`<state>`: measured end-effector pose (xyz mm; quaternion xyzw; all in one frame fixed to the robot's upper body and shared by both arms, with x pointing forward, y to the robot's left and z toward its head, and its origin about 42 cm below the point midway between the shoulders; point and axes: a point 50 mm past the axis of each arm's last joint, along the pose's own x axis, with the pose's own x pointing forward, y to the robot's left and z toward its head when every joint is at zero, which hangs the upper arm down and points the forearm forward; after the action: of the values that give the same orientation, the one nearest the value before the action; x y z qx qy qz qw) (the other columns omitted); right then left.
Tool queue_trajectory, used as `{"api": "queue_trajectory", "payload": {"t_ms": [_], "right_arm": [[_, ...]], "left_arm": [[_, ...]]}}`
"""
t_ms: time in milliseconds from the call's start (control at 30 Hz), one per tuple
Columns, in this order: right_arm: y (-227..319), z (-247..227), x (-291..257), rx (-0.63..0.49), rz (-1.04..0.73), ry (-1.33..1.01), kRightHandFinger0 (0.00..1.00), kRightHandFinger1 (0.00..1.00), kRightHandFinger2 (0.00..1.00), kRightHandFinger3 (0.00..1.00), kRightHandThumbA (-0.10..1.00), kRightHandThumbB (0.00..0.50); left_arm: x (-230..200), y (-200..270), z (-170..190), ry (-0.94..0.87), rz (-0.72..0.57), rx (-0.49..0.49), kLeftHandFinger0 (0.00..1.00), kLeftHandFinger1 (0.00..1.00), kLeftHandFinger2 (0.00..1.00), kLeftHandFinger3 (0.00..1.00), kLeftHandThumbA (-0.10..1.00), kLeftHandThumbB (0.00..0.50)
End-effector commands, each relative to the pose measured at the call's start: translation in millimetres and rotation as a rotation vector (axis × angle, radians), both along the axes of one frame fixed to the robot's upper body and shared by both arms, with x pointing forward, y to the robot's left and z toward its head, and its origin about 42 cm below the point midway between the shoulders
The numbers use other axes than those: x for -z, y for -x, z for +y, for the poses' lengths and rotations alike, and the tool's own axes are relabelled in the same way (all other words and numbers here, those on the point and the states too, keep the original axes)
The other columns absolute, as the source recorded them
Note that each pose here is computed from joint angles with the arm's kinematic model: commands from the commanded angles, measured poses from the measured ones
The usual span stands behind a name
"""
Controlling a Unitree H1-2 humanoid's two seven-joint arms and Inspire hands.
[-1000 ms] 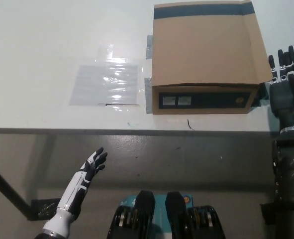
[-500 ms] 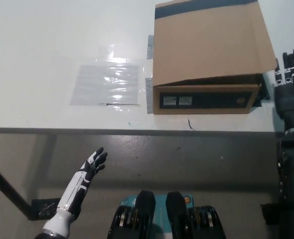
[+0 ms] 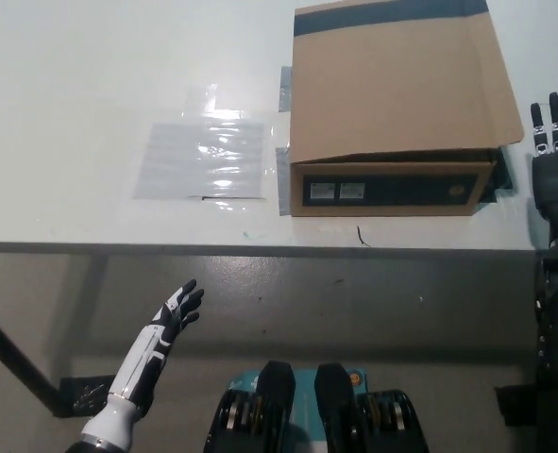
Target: A small storage box is placed at the center of the table and the robot uses its right hand to slide under its lid and push it upwards to open it
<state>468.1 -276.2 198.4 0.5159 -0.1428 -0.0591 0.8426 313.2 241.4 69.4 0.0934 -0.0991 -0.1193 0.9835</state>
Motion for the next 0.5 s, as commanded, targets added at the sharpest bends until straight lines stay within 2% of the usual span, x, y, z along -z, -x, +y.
{"api": "queue_trajectory", "payload": {"t_ms": [0,167,367,400,467], "right_arm": [[-14,10,-30,0.002,-0.088,0.011,1.0,1.0,1.0,1.0,1.0,0.324],[-19,14,-21,-0.017,-0.069,-0.012,1.0,1.0,1.0,1.0,1.0,0.303],[-24,20,-14,-0.01,-0.035,-0.003,1.0,1.0,1.0,1.0,1.0,0.31],[-25,21,-14,-0.009,-0.032,-0.002,1.0,1.0,1.0,1.0,1.0,0.292],[-27,20,-11,-0.004,-0.019,-0.009,1.0,1.0,1.0,1.0,1.0,0.311]], "left_arm": [[-12,-8,1,0.008,-0.065,0.02,1.0,1.0,1.0,1.0,1.0,0.5],[-13,-7,1,0.008,-0.068,0.019,1.0,1.0,1.0,1.0,1.0,0.5],[-13,-7,1,0.005,-0.068,0.022,1.0,1.0,1.0,1.0,1.0,0.5],[-13,-7,1,0.003,-0.069,0.022,1.0,1.0,1.0,1.0,1.0,0.5],[-13,-8,1,0.004,-0.07,0.023,1.0,1.0,1.0,1.0,1.0,0.5]]}}
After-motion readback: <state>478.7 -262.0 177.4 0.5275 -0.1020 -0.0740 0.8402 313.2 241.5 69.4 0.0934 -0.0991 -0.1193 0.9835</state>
